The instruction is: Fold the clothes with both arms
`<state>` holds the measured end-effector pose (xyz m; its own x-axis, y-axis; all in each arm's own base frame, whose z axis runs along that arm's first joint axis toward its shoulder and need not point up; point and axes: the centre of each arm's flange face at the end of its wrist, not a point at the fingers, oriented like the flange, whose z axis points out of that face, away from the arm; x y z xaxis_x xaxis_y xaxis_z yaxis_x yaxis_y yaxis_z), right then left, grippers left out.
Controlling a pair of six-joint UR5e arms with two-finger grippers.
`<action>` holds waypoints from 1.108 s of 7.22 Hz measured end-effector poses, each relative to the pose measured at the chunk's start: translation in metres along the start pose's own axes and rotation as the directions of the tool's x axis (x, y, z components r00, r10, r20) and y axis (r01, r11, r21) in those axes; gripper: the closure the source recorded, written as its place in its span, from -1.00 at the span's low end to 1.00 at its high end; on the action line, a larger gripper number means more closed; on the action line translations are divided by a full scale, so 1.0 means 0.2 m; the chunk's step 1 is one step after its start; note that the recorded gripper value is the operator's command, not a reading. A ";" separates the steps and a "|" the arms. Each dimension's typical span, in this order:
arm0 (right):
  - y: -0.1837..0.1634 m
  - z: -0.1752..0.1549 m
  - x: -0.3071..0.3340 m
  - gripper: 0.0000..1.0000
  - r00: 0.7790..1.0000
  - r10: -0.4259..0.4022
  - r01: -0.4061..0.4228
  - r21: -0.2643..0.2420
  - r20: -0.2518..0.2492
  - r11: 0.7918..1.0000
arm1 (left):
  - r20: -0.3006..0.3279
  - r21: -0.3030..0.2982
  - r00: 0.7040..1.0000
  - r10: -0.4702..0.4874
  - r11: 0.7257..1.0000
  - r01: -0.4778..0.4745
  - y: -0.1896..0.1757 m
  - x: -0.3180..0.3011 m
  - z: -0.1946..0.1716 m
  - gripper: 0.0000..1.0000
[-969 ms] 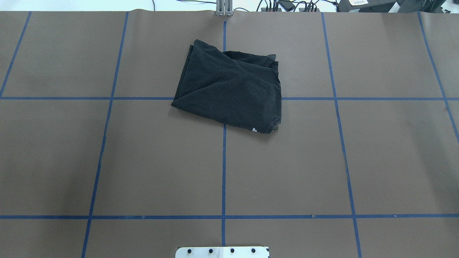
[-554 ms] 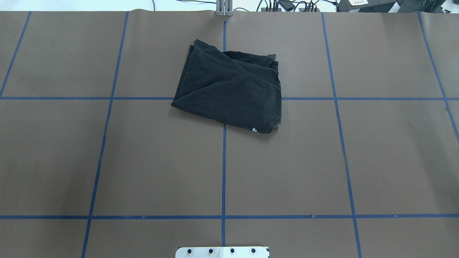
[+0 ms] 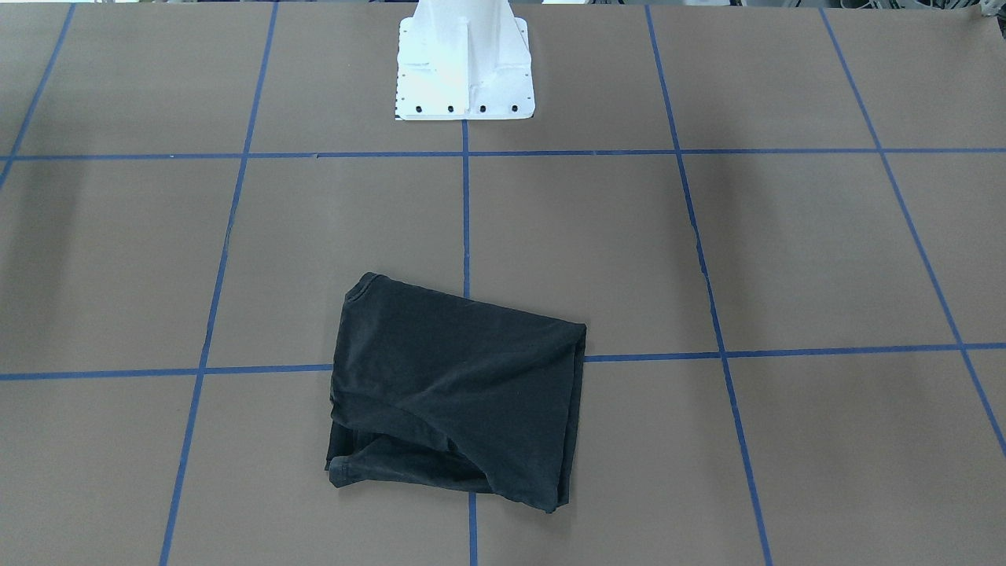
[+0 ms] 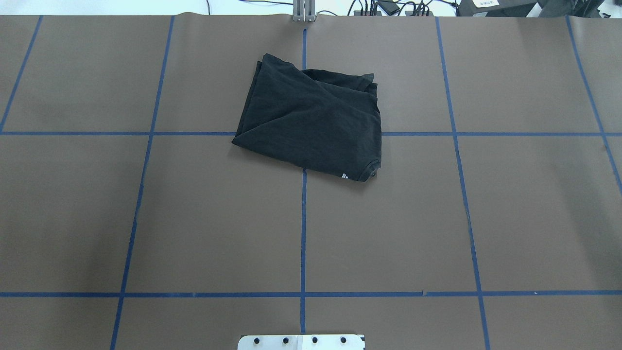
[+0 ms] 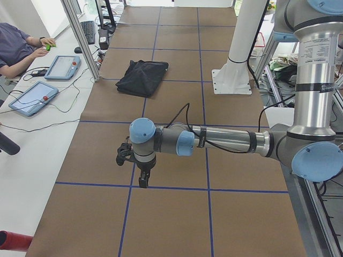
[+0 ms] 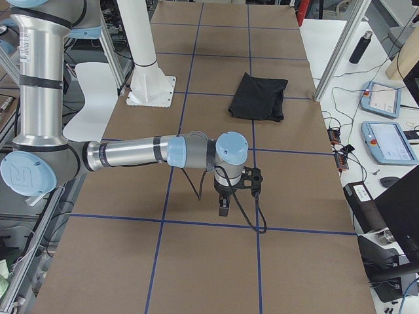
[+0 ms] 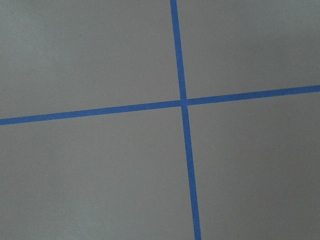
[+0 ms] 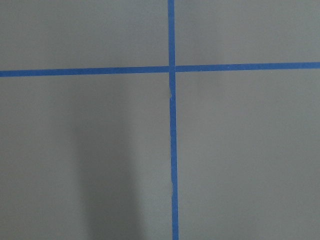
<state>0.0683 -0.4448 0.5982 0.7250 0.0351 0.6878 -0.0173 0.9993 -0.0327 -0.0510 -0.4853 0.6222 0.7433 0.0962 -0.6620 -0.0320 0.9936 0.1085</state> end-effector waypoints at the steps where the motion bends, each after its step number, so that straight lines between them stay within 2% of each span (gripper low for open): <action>1: -0.01 0.00 0.00 -1.00 1.000 0.003 -0.003 -0.002 -0.004 1.000 | -0.001 0.000 1.000 -0.001 1.000 0.001 0.00 0.00 0.00 -0.99; 8: -0.12 0.04 0.04 -1.00 1.000 0.017 -0.017 -0.012 -0.011 1.000 | -0.002 0.000 1.000 0.001 1.000 -0.001 0.03 0.00 0.01 -1.00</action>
<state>0.0690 -0.4686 0.6111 0.7319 0.0522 0.6794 -0.0220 0.9983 -0.0530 -0.0511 -0.4786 0.6245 0.7422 0.0976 -0.6630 -0.0333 0.9935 0.1090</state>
